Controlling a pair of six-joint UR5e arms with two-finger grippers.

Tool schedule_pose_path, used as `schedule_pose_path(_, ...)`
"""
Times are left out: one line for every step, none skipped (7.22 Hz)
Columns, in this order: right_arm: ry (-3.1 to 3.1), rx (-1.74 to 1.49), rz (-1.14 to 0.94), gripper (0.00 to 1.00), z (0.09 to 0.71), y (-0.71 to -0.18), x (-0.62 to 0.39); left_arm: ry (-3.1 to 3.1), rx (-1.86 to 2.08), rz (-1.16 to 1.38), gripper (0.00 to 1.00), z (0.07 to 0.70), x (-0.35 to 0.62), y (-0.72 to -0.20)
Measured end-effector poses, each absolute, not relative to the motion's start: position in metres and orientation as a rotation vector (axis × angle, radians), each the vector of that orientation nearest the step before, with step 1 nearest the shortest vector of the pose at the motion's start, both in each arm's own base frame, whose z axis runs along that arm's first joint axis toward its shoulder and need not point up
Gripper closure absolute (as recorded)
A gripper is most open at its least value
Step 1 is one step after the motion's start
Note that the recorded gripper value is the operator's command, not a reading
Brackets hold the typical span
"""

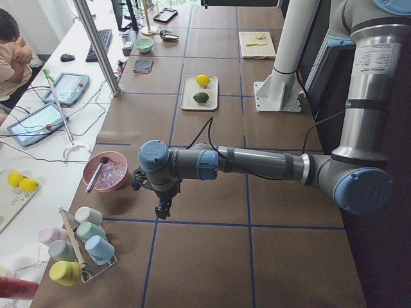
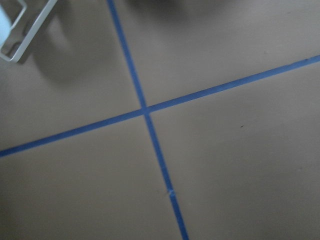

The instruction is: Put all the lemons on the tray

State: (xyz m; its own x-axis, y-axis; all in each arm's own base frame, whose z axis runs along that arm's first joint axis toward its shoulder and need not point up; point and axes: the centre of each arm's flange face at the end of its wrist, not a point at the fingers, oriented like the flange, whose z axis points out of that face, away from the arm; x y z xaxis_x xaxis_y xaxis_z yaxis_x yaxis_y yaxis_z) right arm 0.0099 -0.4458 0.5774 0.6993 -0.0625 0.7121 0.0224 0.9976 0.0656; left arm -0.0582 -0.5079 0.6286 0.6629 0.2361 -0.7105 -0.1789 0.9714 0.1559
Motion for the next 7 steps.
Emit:
schedule_pose_path(-0.791, 0.046, -0.057, 0.00, 0.593, -0.442, 0.020, 0.814, 0.052, 0.198, 0.00, 0.634, -0.061, -0.502)
schedule_pose_path(-0.786, 0.035, -0.074, 0.00, 0.610, -0.438, 0.029, 0.810, 0.031, 0.163, 0.00, 0.637, -0.062, -0.498)
schedule_pose_path(-0.784, 0.029, -0.077, 0.00, 0.620, -0.436, 0.036, 0.808, 0.008, 0.126, 0.00, 0.642, -0.062, -0.494)
schedule_pose_path(-0.784, 0.028, -0.077, 0.00, 0.623, -0.435, 0.039, 0.808, -0.007, 0.106, 0.00, 0.646, -0.062, -0.491)
schedule_pose_path(-0.784, 0.025, -0.077, 0.00, 0.624, -0.436, 0.040, 0.809, -0.023, 0.091, 0.00, 0.651, -0.062, -0.486)
schedule_pose_path(-0.784, 0.023, -0.076, 0.00, 0.623, -0.439, 0.040, 0.809, -0.043, 0.054, 0.00, 0.654, -0.062, -0.478)
schedule_pose_path(-0.785, 0.024, -0.076, 0.00, 0.622, -0.440, 0.040, 0.808, -0.057, 0.012, 0.00, 0.651, -0.062, -0.475)
